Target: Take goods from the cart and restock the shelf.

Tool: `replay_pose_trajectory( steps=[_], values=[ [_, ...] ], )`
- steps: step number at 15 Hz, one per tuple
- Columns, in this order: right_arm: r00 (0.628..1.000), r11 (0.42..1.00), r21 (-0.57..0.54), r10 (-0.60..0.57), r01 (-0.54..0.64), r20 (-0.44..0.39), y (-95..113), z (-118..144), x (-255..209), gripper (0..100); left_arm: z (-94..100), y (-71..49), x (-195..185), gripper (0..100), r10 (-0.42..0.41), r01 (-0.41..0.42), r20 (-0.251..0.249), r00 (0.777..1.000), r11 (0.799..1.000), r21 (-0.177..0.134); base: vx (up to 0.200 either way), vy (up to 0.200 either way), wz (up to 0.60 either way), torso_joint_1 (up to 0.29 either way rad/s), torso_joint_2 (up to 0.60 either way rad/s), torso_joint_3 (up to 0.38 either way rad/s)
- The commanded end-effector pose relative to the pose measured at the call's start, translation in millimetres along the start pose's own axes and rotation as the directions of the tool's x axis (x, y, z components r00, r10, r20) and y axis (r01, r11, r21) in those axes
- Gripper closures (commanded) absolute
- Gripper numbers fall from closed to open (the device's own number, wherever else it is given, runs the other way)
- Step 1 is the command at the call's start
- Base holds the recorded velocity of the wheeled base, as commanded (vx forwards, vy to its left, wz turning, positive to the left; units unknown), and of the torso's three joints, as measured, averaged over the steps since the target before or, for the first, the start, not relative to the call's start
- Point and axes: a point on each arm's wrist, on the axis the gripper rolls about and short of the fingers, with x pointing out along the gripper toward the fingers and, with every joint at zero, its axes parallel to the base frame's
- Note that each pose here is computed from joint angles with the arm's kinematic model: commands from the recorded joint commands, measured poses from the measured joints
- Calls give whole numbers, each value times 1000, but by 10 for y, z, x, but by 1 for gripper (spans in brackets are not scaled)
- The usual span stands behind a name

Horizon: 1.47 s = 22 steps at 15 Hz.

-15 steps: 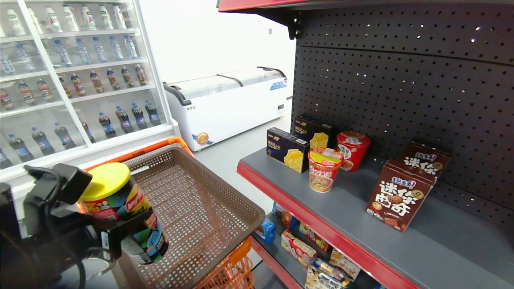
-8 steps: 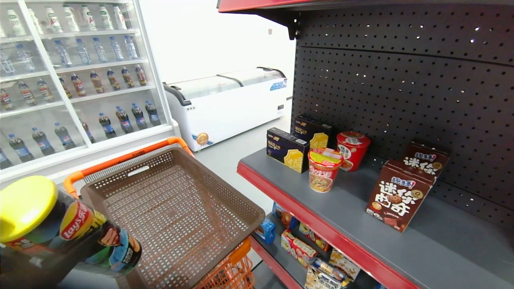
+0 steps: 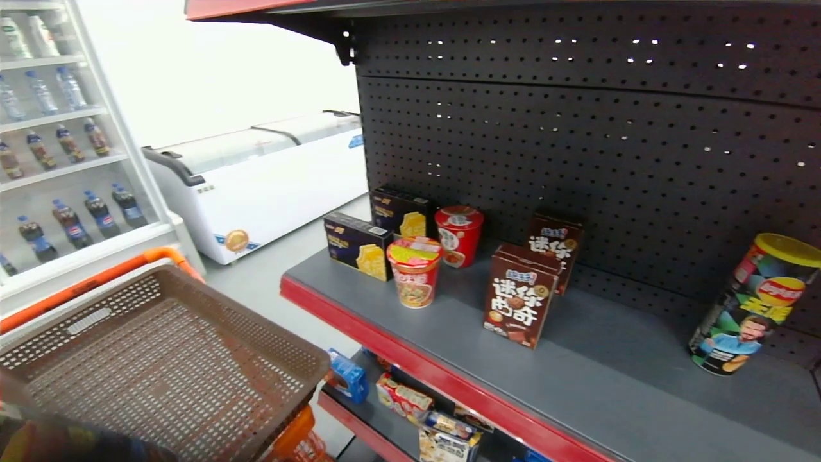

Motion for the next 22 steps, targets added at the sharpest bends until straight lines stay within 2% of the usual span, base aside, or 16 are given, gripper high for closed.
replay_pose_trajectory(
  steps=[1, 11, 12, 17, 18, 19, 20, 21, 22],
  values=[
    [1000, 1000, -1, 0, 0, -1, 0, 1, 1, 0, -48, -11, -212, 100, 10, -10, 103, 995, 1000, 3, 0, 0, -600, 2, -2, 2],
    [1000, 1000, -4, 0, 0, -1, 0, 1, 1, 0, -135, -21, -339, 100, 30, -30, 124, 992, 1000, -1, 0, 0, -600, 1, 5, 3],
    [1000, 1000, -4, 0, 0, -1, 0, 1, 1, 0, -135, -20, -339, 100, 33, -33, 124, 992, 999, -1, 0, 0, 0, 0, 0, 0],
    [1000, 1000, -10, 3, -3, -2, 1, 1, 2, 0, -164, -3, -406, 100, 150, -149, 154, 977, 989, -20, 0, 0, 0, 0, 0, 0],
    [1000, 999, -33, -3, 2, -5, 1, 7, 2, 0, -189, 0, -441, 100, 177, -176, 141, 974, 984, -22, 0, 0, 0, 0, 0, 0],
    [992, 995, 53, -83, 89, -96, -11, 34, 71, 0, -200, 1, -493, 100, 197, -196, 131, 972, 980, -22, 0, 0, 0, 0, 0, 0],
    [976, 985, 56, -151, 162, -155, -36, 98, 157, 0, -203, 1, -590, 100, 234, -232, 139, 962, 972, -29, 0, 0, 0, 0, 0, 0],
    [995, 989, 129, -84, 76, 55, -34, 903, 171, 0, -139, 7, -671, 100, 270, -269, 141, 952, 963, -29, 0, 0, 0, 0, 0, 0],
    [996, 947, 310, -84, 78, 5, -39, 1654, 628, 0, -56, 15, -752, 100, 296, -296, 150, 943, 955, -22, 0, 0, 0, 0, 0, 0]
  ],
)
